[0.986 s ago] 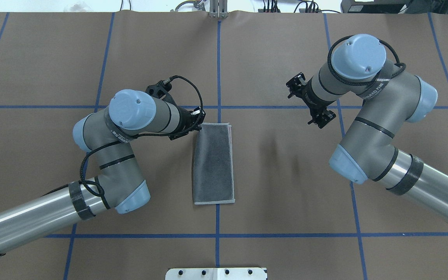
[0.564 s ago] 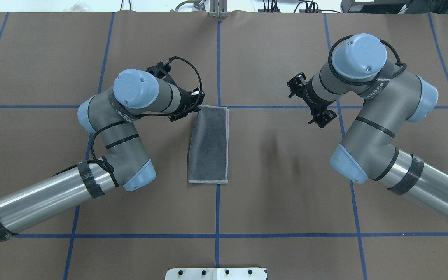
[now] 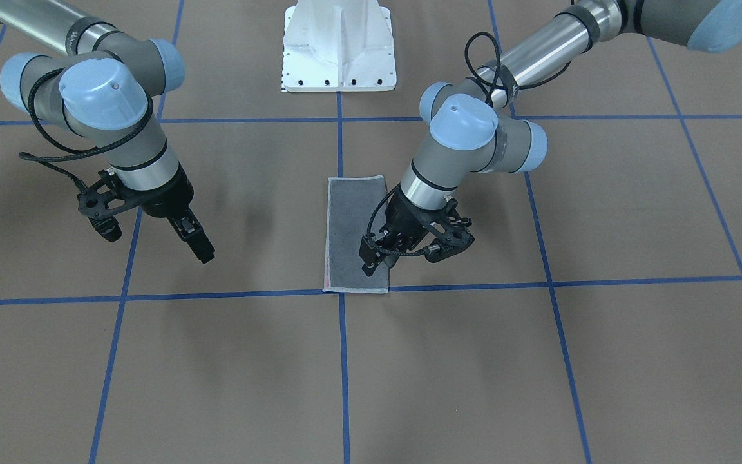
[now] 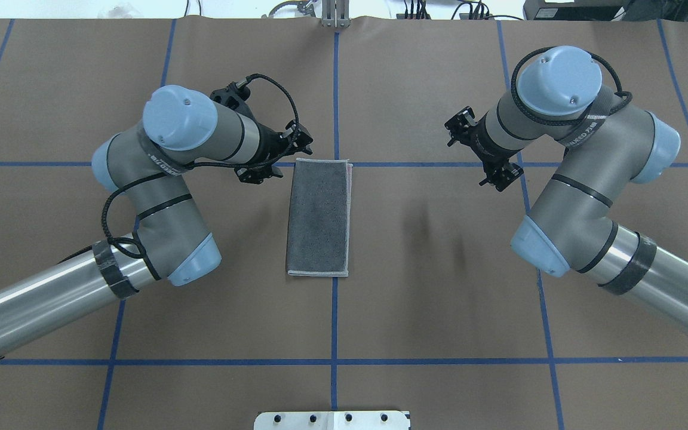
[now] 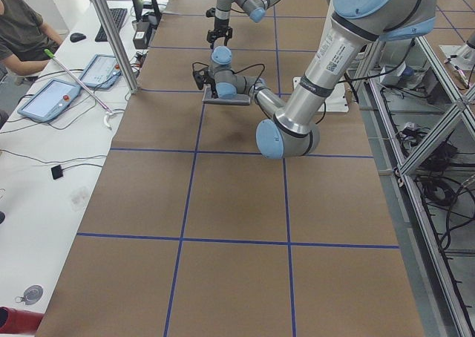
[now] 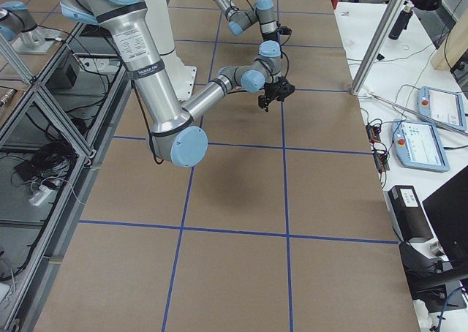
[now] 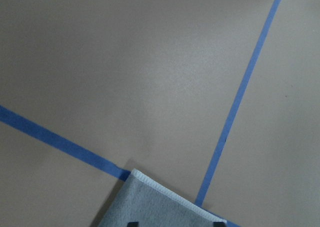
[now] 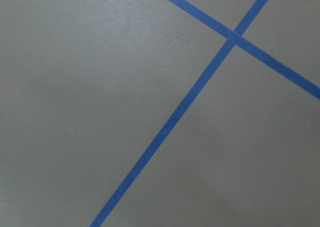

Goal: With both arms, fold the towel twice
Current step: 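Open the left gripper and lift it off the strip, then move the left gripper to the strip's near end and grasp its edge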

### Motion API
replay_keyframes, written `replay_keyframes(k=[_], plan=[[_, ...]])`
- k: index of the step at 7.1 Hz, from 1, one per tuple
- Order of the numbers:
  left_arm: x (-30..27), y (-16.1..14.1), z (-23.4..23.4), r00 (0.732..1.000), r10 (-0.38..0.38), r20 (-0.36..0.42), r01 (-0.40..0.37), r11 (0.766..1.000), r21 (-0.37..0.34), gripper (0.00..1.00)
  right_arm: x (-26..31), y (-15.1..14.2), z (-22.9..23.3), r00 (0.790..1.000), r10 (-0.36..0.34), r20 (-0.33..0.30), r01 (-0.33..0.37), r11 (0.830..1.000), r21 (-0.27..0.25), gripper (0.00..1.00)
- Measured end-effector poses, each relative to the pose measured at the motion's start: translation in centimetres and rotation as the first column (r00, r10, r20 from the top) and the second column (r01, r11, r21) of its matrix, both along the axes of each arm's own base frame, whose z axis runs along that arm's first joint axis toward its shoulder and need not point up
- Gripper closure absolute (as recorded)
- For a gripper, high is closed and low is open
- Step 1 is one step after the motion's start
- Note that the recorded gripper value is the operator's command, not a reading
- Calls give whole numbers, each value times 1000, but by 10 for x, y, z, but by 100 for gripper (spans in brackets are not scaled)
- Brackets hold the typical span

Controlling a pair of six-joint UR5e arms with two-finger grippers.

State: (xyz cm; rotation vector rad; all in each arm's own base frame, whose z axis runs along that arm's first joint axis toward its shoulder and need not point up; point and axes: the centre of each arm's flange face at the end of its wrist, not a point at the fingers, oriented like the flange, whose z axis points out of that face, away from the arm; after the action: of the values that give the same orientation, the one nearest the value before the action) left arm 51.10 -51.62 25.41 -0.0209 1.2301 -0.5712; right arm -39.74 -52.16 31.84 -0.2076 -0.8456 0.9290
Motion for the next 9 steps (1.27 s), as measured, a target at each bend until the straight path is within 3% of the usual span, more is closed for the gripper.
replay_keyframes(k=[1, 3, 5, 7, 9], plan=[[-14, 20, 17, 1000, 10, -4, -10, 1000, -13, 19, 7, -1, 8, 999, -37, -6, 37, 999, 14, 0], [-13, 64, 24, 999, 31, -26, -33, 997, -72, 36, 28, -5, 24, 992, -130, -5, 130, 991, 43, 0], [17, 113, 22, 999, 41, -4, -42, 992, -121, 40, 41, -6, 35, 982, -189, -5, 189, 980, 66, 0], [43, 151, 24, 998, 49, 27, -46, 992, -120, 46, 43, -5, 37, 979, -205, -1, 205, 976, 71, 0], [54, 167, 27, 998, 52, 39, -47, 993, -113, 51, 43, -4, 37, 978, -208, 0, 208, 976, 72, 0]])
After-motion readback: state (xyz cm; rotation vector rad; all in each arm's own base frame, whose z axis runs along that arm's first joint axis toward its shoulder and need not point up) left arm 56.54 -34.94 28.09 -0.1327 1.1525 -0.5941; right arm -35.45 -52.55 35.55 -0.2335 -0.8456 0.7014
